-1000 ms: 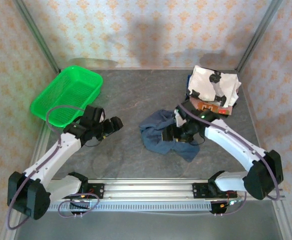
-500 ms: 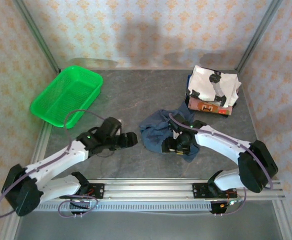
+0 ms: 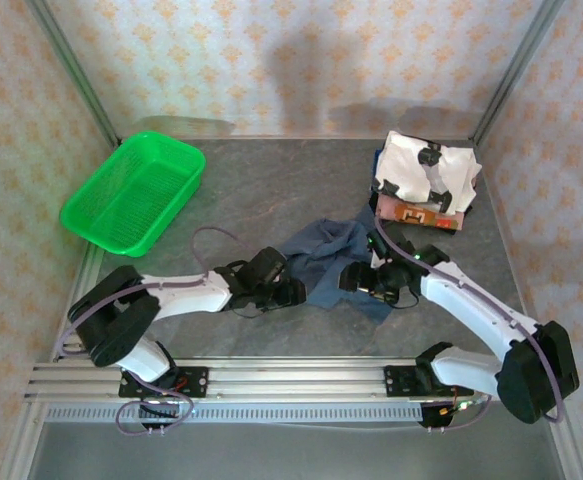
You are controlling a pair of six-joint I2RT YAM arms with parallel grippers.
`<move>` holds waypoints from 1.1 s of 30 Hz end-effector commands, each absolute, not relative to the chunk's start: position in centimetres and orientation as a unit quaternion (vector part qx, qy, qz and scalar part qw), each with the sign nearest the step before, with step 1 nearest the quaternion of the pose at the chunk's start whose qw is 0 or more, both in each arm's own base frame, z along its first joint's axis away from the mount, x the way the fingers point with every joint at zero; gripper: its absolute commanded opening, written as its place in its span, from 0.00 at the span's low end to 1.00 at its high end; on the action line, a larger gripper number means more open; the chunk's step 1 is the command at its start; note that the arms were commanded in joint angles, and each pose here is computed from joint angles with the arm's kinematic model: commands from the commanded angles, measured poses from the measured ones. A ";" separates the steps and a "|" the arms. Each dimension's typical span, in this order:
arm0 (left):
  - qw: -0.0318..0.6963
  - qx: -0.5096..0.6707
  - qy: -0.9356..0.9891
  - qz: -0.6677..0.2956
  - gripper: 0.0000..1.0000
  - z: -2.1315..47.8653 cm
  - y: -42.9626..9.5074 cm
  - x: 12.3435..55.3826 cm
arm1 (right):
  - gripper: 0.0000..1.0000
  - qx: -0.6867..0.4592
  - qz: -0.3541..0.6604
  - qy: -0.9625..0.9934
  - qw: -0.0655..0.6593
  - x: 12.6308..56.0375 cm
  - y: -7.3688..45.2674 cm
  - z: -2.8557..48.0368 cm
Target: Fold and stack the t-shirts
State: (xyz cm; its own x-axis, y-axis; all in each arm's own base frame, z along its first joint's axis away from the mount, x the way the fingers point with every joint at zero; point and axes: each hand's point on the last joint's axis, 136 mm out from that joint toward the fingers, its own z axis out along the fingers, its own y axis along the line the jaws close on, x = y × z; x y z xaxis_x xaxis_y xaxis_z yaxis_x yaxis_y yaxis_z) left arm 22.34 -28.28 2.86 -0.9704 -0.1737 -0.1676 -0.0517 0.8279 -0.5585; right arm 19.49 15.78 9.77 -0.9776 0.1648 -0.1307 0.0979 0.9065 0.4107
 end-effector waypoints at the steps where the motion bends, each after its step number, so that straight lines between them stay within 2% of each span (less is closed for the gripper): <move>1: 0.113 -0.053 0.942 -0.313 0.59 3.2 -30.6 23.6 | 0.80 0.072 0.191 0.976 0.078 18.6 14.7 9.6; 11: 0.124 -0.045 0.947 -0.294 0.54 3.1 -33.2 26.2 | 0.81 0.099 0.179 0.976 0.075 16.7 13.0 9.2; 18: 0.125 -0.041 0.942 -0.308 0.50 4.1 -35.8 27.6 | 0.77 0.151 0.088 0.984 0.028 15.3 10.0 7.3; 21: 0.121 -0.035 0.943 -0.308 0.40 4.4 -37.2 28.2 | 0.76 0.162 0.085 0.983 0.020 15.1 10.0 6.7; 26: 0.130 -0.042 0.949 -0.283 0.12 5.2 -37.3 29.4 | 0.74 0.174 0.074 0.982 0.015 14.5 9.4 6.5; 28: 0.130 -0.046 0.951 -0.275 0.04 5.4 -36.9 29.5 | 0.73 0.181 0.071 0.981 0.012 14.3 9.2 6.2; 30: 0.131 -0.048 0.952 -0.271 0.00 6.1 -36.3 29.2 | 0.72 0.186 0.070 0.980 0.011 14.3 9.2 5.6; 33: 0.137 -0.043 0.954 -0.265 0.00 7.5 -35.1 28.6 | 0.69 0.189 0.077 0.979 0.004 14.4 9.6 4.7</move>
